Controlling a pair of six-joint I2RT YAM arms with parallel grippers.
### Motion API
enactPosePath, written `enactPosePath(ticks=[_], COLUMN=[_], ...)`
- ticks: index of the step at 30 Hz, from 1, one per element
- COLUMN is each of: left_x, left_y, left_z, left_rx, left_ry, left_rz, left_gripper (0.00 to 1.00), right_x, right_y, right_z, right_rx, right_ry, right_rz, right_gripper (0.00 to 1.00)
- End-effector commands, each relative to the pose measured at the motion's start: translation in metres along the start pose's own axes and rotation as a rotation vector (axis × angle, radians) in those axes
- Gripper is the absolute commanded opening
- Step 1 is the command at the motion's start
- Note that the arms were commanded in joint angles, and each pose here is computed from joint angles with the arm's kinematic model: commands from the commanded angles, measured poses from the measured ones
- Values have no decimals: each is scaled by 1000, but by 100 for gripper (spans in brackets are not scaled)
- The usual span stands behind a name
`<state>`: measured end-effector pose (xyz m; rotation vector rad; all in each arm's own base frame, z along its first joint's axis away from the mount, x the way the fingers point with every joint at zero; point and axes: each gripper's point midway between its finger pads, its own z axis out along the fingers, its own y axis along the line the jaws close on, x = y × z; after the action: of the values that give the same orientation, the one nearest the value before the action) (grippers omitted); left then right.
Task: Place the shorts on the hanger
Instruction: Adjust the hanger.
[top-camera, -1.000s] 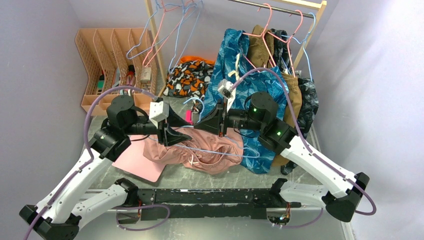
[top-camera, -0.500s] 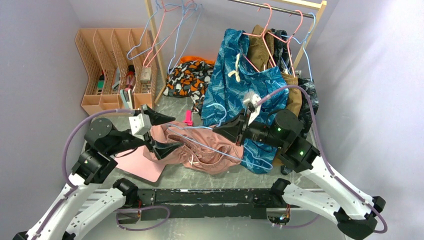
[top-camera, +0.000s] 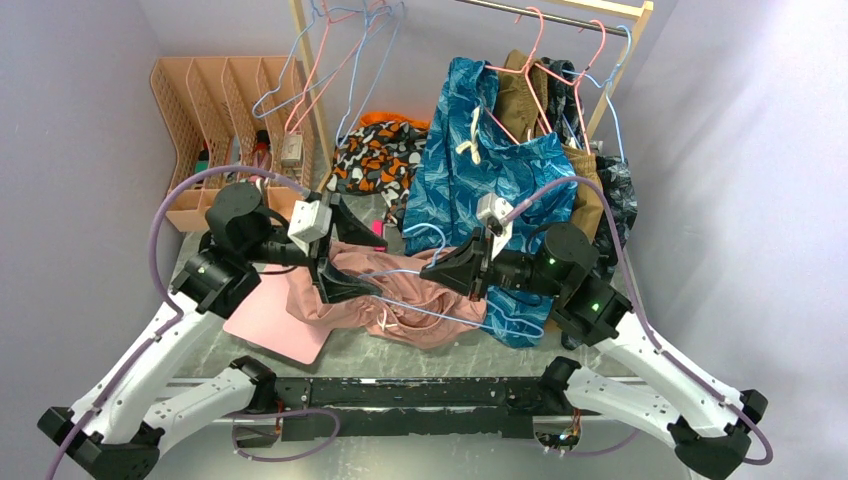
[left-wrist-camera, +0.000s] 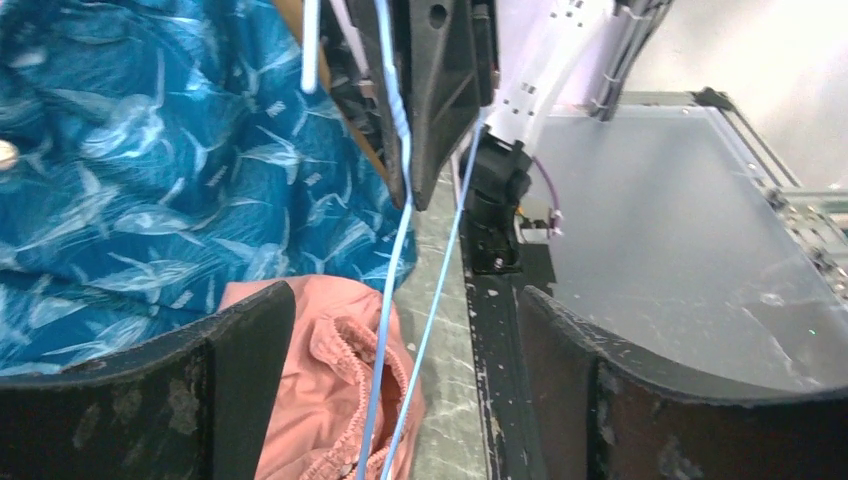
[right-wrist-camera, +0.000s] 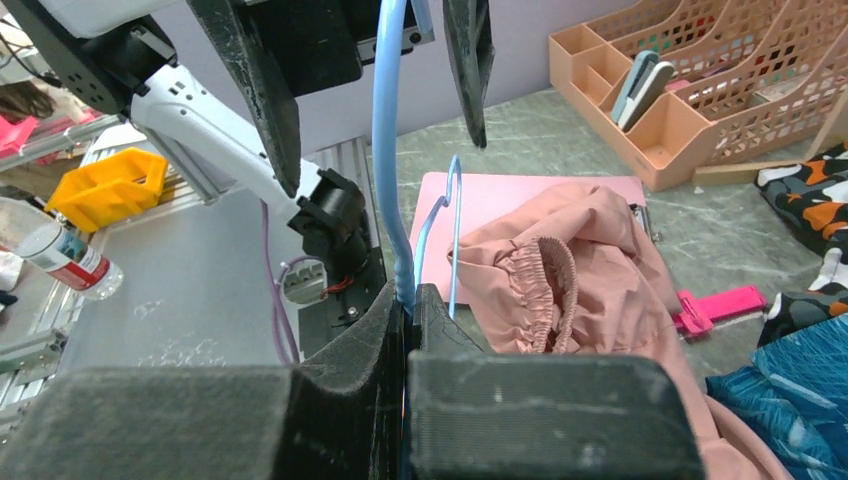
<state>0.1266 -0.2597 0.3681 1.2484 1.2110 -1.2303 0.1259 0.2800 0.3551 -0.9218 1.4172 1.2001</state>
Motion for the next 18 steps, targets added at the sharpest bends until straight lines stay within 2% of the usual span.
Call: enactPosePath(ticks=[1, 18], left_x=[-1, 37], left_y=[-21, 0], left_z=[1, 22], left_rx=[141, 119], left_ry=[1, 90], left_rz=[-1, -55], left_gripper=[82, 61], right_x=[-20, -26], right_y=[9, 12], right_z=[2, 12], right_rx=[-50, -96], right_ry=[-54, -42], right_rz=[-36, -49], right_gripper=[0, 0])
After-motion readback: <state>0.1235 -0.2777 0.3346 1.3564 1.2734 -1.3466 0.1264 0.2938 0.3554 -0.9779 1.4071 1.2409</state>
